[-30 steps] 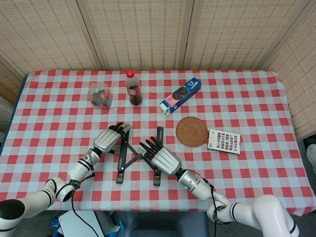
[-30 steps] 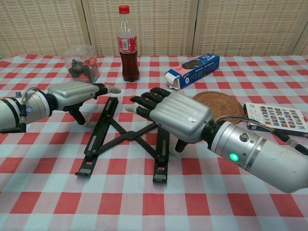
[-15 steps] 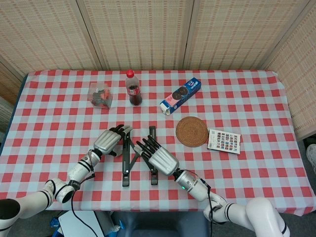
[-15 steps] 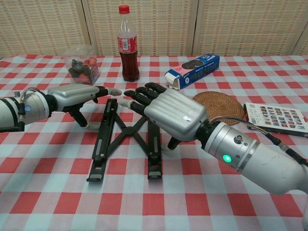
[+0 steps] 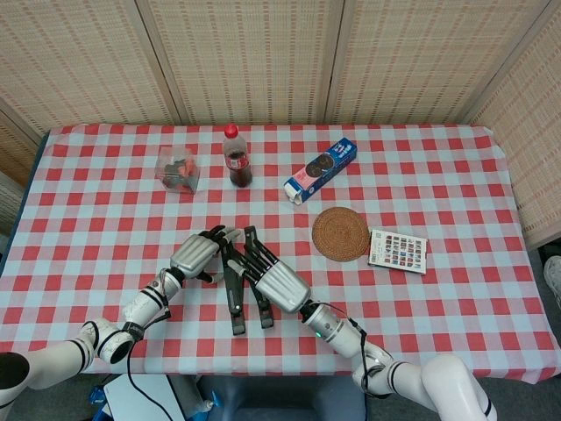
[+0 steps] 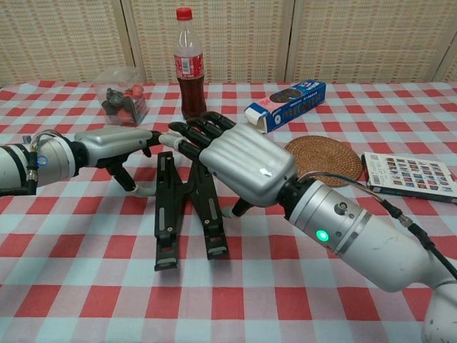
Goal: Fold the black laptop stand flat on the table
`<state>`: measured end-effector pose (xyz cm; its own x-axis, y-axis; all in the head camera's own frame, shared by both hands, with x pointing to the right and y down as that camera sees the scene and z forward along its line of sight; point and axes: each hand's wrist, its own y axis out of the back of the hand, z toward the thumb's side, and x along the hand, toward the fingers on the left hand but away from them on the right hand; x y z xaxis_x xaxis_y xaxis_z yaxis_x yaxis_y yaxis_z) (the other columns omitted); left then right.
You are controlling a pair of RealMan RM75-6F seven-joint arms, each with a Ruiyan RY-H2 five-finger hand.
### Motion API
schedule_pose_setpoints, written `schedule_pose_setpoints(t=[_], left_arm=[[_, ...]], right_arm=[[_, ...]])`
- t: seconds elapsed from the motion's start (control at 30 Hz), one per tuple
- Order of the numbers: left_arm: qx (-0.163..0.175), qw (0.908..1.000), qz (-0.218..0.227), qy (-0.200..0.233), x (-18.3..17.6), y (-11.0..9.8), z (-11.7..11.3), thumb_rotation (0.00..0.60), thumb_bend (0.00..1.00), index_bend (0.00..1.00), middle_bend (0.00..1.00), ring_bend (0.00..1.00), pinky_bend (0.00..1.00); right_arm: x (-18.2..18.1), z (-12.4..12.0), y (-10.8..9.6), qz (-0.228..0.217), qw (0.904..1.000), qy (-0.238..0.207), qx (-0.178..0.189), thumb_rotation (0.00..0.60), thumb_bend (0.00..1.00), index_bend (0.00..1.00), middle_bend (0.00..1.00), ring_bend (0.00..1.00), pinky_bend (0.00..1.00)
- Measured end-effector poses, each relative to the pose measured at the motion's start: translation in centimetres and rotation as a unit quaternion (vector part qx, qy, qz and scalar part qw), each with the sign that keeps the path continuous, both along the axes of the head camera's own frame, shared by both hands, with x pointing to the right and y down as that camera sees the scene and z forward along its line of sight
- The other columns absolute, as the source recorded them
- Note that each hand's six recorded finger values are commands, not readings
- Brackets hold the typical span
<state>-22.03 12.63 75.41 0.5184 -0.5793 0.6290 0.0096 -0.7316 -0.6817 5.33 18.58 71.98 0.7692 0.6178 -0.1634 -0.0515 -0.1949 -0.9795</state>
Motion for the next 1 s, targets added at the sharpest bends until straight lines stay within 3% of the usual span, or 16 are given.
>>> schedule_pose_setpoints(t=[0.43, 0.6, 0.7, 0.87, 1.0], left_arm=[[0.001, 0.9998, 0.019, 0.005, 1.0, 0.4, -0.9, 0.527, 0.26, 0.00, 0.00, 0.04, 0.22], [0.015, 0.9997, 0.009, -0.018, -0.9, -0.3, -0.8, 0.593, 0.26, 0.00, 0.00, 0.04, 0.22], [0.024, 0.9992, -0.009, -0.031, -2.8, -1.0, -1.2, 0.599, 0.26, 0.00, 0.00, 0.04, 0.22], [0.042, 0.9969, -0.043, -0.051, -6.3, -2.4, -2.1, 0.600, 0.26, 0.00, 0.00, 0.04, 0.22], [0.053, 0.9946, -0.064, -0.062, -8.4, -3.2, -3.0, 0.600, 0.26, 0.00, 0.00, 0.04, 0.22]], right_arm=[[-0.3, -0.5, 0.1, -0.006, 0.9999, -0.007, 0.006, 0.600, 0.00, 0.00, 0.00, 0.00, 0.00], [0.3, -1.3, 0.1, -0.016, 0.9998, -0.013, -0.001, 0.600, 0.00, 0.00, 0.00, 0.00, 0.00], [0.7, -2.1, -0.2, -0.027, 0.9993, -0.020, -0.016, 0.600, 0.00, 0.00, 0.00, 0.00, 0.00], [1.4, -4.3, -1.6, -0.074, 0.9958, -0.015, -0.052, 0.600, 0.00, 0.00, 0.00, 0.00, 0.00], [1.5, -5.4, -2.8, -0.131, 0.9884, 0.021, -0.074, 0.600, 0.00, 0.00, 0.02, 0.00, 0.00]])
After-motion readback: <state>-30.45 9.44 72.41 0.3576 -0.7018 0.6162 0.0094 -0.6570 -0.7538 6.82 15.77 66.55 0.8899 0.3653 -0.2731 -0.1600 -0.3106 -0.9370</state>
